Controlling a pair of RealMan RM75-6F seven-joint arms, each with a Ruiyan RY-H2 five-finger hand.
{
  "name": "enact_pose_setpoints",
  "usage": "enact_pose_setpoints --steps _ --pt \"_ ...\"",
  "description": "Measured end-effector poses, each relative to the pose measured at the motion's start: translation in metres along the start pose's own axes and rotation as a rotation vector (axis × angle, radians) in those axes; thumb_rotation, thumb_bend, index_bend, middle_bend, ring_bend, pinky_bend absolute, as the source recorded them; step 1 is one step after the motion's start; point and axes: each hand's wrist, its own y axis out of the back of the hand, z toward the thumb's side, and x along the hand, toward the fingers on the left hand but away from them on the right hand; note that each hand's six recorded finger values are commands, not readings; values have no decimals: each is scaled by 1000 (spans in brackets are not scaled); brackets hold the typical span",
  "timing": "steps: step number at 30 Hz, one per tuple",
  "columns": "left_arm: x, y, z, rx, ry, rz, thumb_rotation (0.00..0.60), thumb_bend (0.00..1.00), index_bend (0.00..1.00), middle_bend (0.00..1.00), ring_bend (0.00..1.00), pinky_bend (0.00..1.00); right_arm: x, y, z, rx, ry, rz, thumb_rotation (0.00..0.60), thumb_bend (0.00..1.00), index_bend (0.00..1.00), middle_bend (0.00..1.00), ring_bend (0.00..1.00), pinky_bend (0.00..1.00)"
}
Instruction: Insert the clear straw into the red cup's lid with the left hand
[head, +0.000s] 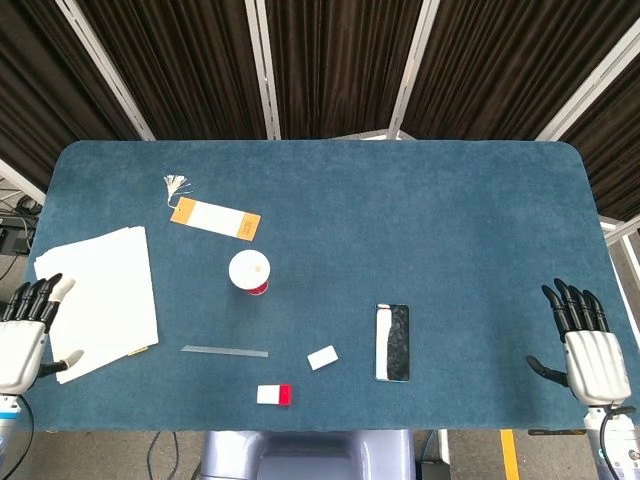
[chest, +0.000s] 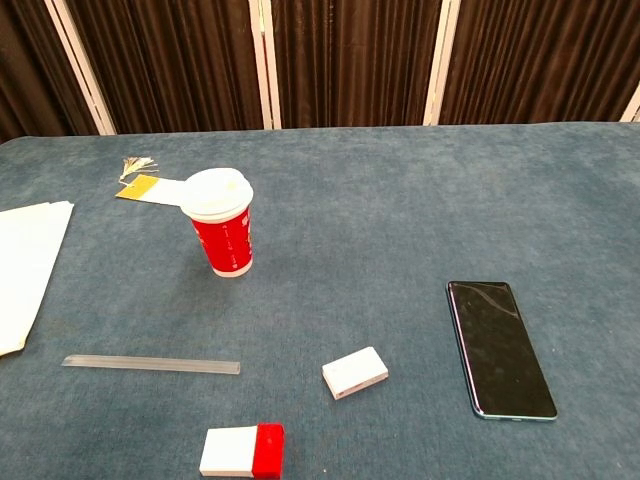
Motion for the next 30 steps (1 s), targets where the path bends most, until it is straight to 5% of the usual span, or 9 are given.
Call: enact_pose_setpoints --steps 10,30 --pt "1 -9 29 3 -74 -51 600 191 467 0 0 0 0 -1 0 -4 -3 5 600 109 0 0 0 0" --pt "36 -73 109 -10 -121 -213 600 313 528 6 0 0 0 0 -1 -18 -10 6 600 110 0 0 0 0"
